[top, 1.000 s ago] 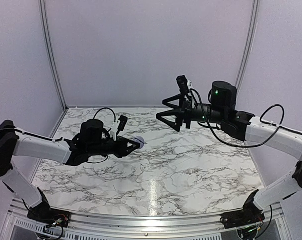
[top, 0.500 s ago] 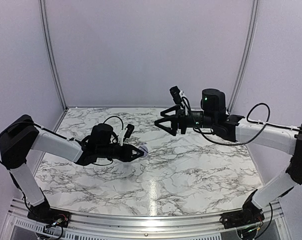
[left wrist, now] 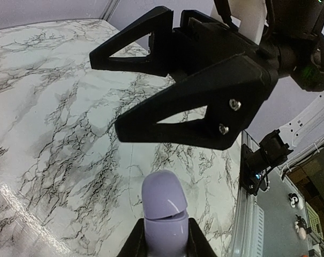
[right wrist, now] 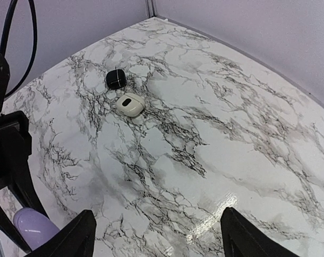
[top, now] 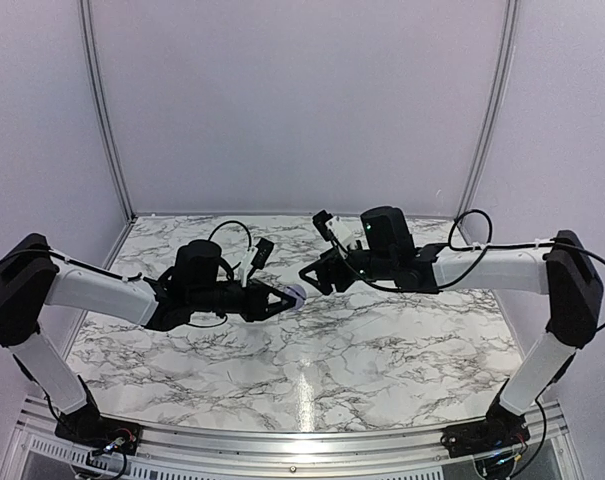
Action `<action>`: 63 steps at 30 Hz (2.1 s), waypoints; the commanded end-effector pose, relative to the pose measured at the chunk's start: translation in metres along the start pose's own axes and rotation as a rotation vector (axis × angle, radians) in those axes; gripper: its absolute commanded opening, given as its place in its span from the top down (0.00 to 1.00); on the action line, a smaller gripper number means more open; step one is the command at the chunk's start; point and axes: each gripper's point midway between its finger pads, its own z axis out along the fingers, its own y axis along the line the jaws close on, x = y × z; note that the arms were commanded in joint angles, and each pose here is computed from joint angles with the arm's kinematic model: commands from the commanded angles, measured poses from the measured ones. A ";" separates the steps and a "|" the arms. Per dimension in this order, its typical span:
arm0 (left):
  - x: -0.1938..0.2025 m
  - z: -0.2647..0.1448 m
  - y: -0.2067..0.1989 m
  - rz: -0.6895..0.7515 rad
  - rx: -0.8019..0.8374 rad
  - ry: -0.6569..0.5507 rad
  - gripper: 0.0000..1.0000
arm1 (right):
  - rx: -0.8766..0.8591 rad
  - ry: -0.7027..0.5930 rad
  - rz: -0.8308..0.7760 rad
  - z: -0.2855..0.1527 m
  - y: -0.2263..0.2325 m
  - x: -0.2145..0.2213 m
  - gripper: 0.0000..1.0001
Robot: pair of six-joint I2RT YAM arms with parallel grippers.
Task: Insert the wireless bluetooth earbuds into the charging case
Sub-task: Close the charging case with the earbuds, then place the charging case with the earbuds at the center of the board.
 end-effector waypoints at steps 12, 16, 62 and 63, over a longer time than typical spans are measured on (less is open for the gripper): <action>-0.036 0.006 -0.012 -0.025 0.041 -0.070 1.00 | 0.097 0.034 -0.283 0.018 0.034 -0.005 0.19; -0.036 0.006 -0.007 -0.051 0.033 -0.070 1.00 | 0.107 0.039 -0.344 0.018 0.048 -0.001 0.20; 0.025 0.009 0.147 -0.324 -0.398 0.060 0.84 | 0.028 -0.228 -0.042 -0.081 -0.010 -0.068 0.06; 0.027 0.008 0.149 -0.327 -0.406 0.066 0.83 | 0.018 -0.233 -0.033 -0.083 -0.011 -0.069 0.06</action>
